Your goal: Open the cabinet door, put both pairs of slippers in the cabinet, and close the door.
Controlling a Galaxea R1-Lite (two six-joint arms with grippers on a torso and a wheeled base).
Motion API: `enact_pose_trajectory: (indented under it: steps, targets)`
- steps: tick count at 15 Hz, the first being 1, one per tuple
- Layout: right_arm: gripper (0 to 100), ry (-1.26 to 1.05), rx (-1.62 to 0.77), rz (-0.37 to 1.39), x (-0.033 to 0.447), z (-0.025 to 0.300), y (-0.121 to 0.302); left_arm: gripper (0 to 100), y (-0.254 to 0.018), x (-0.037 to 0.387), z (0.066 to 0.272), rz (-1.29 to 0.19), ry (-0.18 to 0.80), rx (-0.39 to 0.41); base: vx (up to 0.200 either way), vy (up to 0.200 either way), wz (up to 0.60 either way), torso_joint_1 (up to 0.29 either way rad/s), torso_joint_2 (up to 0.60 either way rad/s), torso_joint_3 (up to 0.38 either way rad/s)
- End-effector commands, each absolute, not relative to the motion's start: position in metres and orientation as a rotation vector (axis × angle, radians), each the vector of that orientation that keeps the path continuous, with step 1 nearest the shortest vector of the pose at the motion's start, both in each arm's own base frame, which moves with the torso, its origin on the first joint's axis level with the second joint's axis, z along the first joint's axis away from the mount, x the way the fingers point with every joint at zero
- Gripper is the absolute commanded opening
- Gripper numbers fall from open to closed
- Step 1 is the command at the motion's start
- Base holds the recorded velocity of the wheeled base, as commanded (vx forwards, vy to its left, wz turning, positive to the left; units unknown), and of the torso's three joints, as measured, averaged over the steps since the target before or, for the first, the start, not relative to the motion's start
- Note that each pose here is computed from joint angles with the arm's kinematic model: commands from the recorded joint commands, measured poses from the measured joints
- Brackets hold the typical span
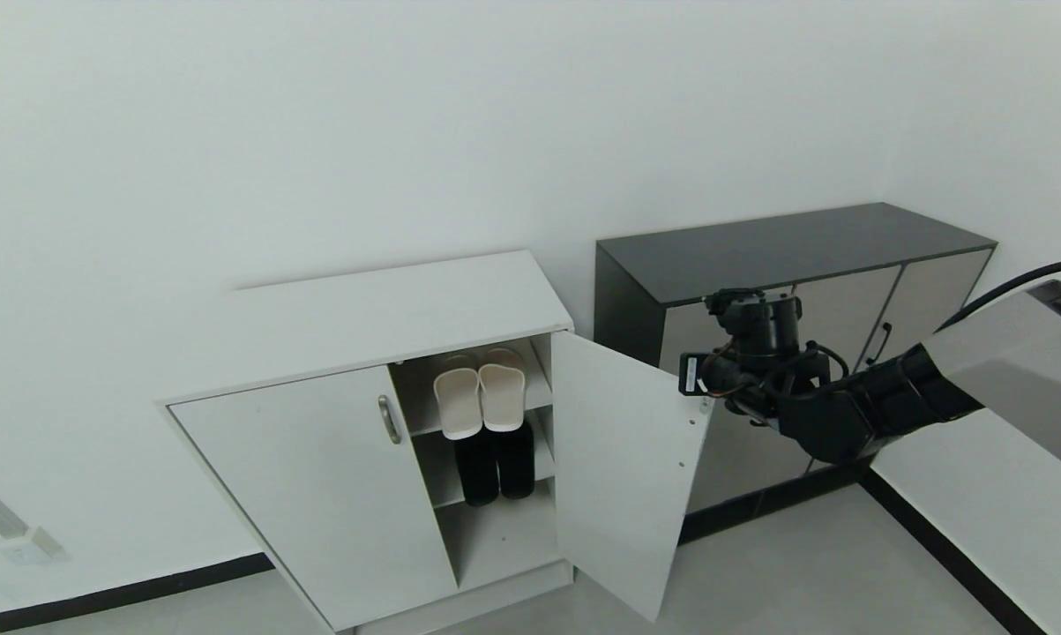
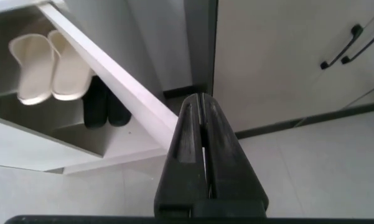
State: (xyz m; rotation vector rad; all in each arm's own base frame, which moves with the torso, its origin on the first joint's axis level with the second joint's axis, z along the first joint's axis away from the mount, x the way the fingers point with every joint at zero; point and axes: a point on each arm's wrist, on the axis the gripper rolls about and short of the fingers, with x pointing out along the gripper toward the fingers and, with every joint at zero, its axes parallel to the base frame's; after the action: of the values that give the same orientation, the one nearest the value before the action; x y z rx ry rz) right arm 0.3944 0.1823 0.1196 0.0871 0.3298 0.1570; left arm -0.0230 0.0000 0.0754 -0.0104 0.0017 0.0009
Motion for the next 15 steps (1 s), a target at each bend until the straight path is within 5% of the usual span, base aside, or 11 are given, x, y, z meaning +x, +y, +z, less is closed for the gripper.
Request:
enact_pose_trajectory:
  steps: [1, 15]
  targets:
    - [0, 0.346, 0.082, 0.151, 0.397, 0.111, 0.182, 0, 0.000, -0.023, 0.075, 0.002, 0.005, -0.011, 0.000, 0.000, 0.00, 0.000, 0.00, 0.000]
    - [0, 0.370, 0.070, 0.171, 0.394, 0.102, 0.192, 0, 0.000, -0.023, 0.075, 0.002, 0.003, -0.012, 0.000, 0.000, 0.00, 0.000, 0.00, 0.000]
